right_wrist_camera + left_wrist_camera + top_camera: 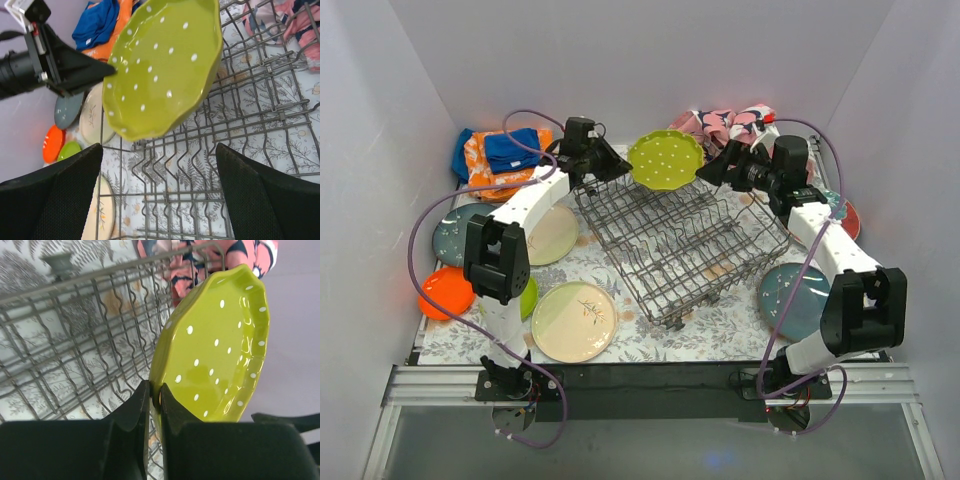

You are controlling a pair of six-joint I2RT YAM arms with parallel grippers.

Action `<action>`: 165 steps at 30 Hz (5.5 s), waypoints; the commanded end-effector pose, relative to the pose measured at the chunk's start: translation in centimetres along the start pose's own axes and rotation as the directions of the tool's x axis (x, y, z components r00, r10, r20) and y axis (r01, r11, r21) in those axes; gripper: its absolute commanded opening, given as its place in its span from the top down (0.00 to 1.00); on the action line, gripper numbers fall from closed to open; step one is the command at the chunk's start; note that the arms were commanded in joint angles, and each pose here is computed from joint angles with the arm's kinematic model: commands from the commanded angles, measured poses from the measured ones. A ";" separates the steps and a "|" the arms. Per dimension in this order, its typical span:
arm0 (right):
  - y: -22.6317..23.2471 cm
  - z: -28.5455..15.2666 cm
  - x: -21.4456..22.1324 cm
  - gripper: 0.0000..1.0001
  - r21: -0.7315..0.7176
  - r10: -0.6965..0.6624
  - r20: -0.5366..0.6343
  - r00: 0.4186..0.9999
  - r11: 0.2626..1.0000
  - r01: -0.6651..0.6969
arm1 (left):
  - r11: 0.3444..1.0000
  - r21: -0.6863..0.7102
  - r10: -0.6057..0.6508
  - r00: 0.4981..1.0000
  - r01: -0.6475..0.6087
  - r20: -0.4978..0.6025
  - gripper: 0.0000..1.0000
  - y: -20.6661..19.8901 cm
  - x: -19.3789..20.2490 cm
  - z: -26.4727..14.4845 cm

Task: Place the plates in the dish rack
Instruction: Pass the plate from the left arm to the right, then insert the plate into the dish rack

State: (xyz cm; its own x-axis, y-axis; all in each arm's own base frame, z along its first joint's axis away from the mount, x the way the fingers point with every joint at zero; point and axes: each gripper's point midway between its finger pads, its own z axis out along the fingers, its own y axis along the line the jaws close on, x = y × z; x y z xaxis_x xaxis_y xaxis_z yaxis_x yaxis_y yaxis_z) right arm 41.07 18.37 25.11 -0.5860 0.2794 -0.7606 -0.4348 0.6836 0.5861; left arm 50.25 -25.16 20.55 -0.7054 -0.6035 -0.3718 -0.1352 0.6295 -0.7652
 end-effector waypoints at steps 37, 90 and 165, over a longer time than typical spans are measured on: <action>-3.1 2.9 1.3 0.72 -0.039 0.397 0.044 0.917 0.918 -0.395 | 0.945 0.326 0.043 0.999 -0.032 -0.028 1.00 -8.2 6.0 -7.1; -6.3 -6.2 -10.1 0.99 0.314 -0.651 0.148 0.744 0.745 0.589 | 0.736 -0.289 0.675 0.635 -0.611 0.375 0.06 10.9 5.0 -23.2; -7.0 -0.5 -10.8 0.99 0.413 -0.763 0.062 0.643 0.606 0.679 | 0.740 -0.327 0.672 0.671 -0.588 0.312 0.06 13.4 5.9 -21.5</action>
State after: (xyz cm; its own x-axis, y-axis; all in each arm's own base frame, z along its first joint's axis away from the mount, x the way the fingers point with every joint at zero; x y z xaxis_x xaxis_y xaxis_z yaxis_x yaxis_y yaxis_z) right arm 47.86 10.08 22.17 -0.2100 -0.3268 -0.9215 -0.4374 0.8743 -0.2104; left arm 29.28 -10.06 19.36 -0.3550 -0.1316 -0.9256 0.1028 0.9785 -0.1785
